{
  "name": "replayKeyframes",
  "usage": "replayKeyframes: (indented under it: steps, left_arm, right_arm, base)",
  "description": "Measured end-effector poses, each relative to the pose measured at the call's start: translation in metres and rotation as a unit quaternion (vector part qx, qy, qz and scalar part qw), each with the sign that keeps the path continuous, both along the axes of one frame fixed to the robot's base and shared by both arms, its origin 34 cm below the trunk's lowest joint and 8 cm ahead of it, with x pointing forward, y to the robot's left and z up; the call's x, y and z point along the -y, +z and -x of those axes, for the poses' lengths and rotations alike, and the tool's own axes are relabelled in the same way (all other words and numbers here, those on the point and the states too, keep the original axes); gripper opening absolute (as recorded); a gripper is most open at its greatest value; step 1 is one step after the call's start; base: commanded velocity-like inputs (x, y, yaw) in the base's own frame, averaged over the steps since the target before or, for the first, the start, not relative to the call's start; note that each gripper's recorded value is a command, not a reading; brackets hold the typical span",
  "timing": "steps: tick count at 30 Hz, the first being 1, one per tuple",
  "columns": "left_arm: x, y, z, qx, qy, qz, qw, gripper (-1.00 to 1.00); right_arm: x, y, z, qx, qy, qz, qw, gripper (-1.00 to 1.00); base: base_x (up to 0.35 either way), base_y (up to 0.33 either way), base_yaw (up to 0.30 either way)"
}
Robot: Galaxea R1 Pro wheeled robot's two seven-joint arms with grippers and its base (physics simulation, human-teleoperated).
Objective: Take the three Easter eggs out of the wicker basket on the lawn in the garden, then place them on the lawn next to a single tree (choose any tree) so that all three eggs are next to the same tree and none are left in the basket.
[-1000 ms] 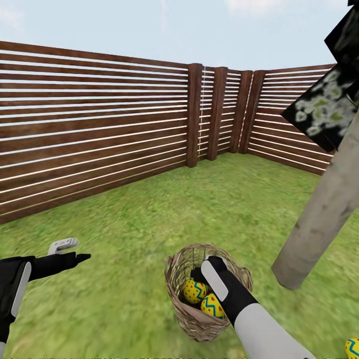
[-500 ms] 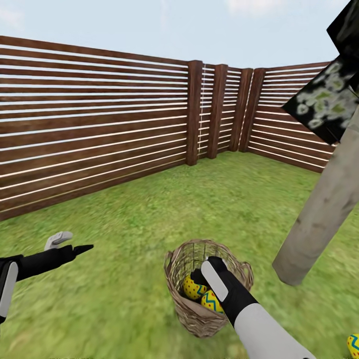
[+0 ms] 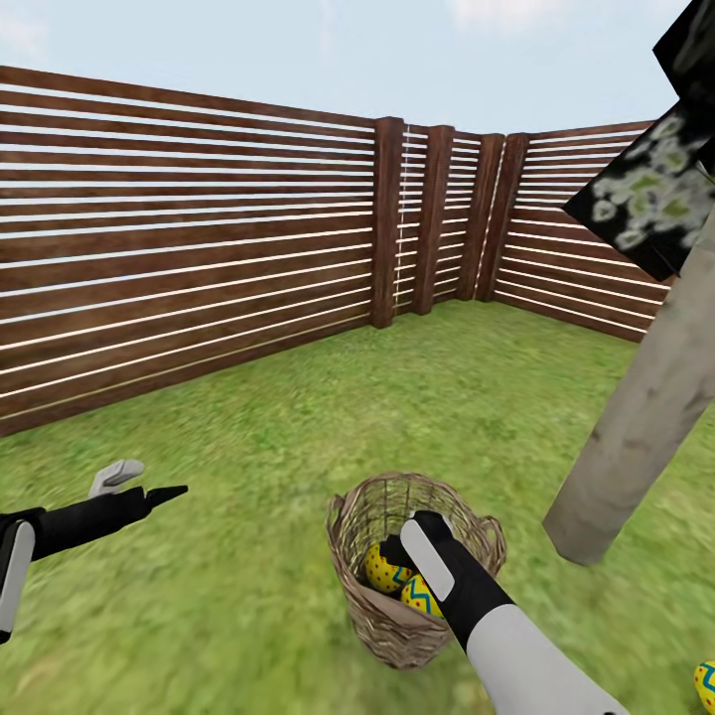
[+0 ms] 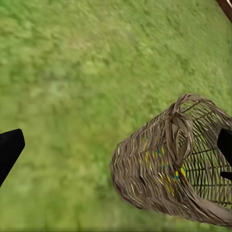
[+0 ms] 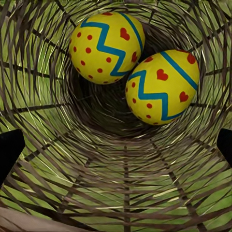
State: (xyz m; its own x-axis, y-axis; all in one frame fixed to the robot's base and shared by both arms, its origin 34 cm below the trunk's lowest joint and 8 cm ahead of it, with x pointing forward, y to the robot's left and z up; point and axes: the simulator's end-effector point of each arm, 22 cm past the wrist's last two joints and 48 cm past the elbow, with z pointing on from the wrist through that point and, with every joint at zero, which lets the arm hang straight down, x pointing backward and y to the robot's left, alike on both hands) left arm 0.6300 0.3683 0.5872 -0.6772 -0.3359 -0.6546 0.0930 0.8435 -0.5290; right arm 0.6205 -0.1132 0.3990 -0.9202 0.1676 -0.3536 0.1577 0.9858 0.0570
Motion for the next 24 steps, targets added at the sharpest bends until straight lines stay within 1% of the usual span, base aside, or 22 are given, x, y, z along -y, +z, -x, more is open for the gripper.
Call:
replayKeyframes:
  steps: [7,17,24]
  left_arm:
    - [-0.0008,0.0005,0.0001,0.0,0.001,0.0,1.0,1.0]
    - [-0.0008,0.0002,0.0001,0.0,0.001,-0.001,1.0,1.0]
    - [-0.0007,0.0,0.0,0.0,0.0,-0.001,1.0,1.0]
  right_arm:
    - [0.0001,0.0003,-0.0002,0.001,0.0,0.0,1.0,1.0]
    - [-0.0002,-0.0003,0.0009,-0.002,0.002,0.0,1.0,1.0]
    - [-0.0005,-0.0012,0.0022,-0.005,0.003,0.0,1.0,1.0]
  base:
    - [0.248,0.0,0.0]
    - [0.089,0.0,0.0]
    - [0.02,0.0,0.0]
